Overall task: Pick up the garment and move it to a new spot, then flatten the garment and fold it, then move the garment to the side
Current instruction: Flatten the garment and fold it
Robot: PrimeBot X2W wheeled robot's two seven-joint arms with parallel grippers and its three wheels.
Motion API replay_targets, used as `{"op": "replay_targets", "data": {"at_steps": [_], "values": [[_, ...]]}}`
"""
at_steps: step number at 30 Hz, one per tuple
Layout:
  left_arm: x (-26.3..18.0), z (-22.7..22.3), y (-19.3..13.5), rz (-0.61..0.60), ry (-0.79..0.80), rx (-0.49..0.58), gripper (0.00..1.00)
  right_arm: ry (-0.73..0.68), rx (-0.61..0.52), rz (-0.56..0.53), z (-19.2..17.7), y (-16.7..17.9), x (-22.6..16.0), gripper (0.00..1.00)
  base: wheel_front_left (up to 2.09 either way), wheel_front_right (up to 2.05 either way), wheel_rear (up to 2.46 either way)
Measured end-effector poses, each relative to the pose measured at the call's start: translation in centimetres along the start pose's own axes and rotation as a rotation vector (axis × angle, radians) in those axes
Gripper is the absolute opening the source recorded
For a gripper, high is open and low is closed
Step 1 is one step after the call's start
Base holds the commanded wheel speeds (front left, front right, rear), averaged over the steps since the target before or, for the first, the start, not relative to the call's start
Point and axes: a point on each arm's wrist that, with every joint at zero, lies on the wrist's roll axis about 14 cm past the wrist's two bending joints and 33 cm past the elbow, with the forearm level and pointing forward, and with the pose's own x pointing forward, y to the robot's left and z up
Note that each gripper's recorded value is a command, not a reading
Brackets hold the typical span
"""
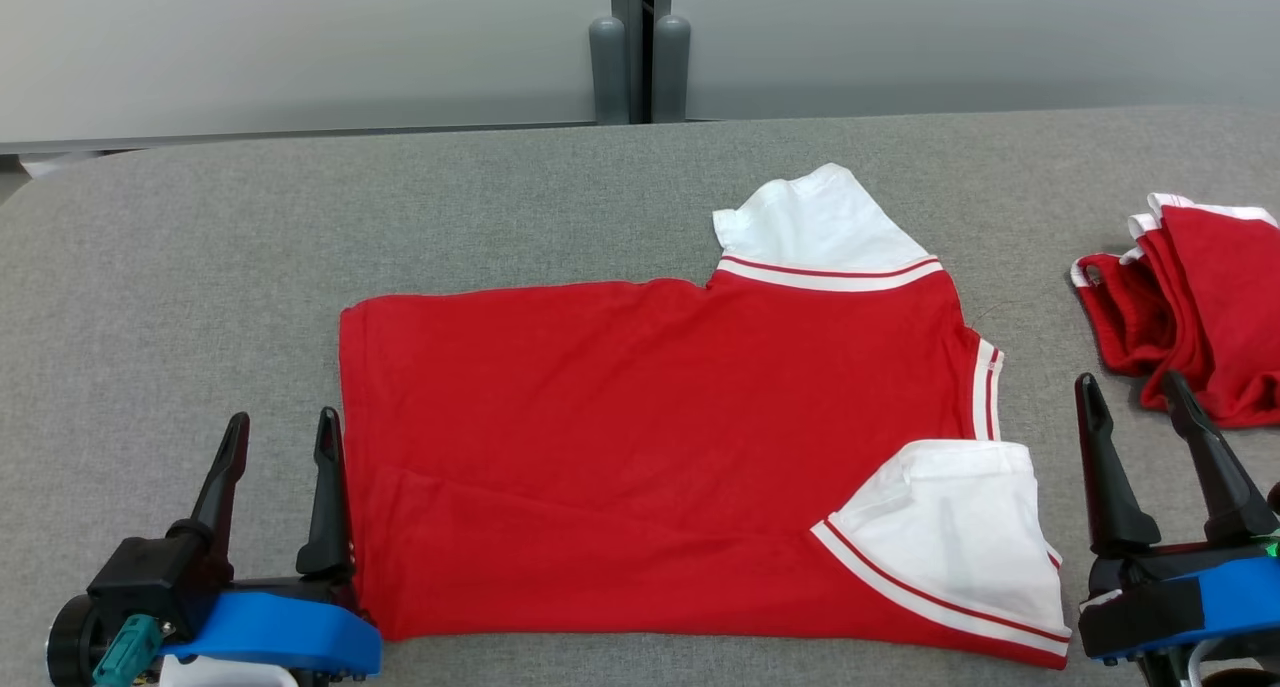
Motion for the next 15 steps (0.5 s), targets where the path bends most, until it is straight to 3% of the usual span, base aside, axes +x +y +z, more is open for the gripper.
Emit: {"op": "replay_targets", "data": {"at_steps": [6,11,15], "values": [[0.4,-1.2,0.2,-0.008,0.061,-0.014,1.00,0.008,-0.002,-0.003,-0.3,-0.1,0.4,1.00,0.00,0.00,0.00],[4.2,-1.0,0.3,-0.075,0.123,-0.032,1.00,0.020,0.001,-0.001,-0.9,-0.1,1.5,1.00,0.00,0.00,0.00],[7.4,-3.2,0.5,-0.122,0.267,-0.035,1.00,0.046,0.006,-0.006,-2.1,-0.2,2.2,1.00,0.00,0.00,0.00]]}}
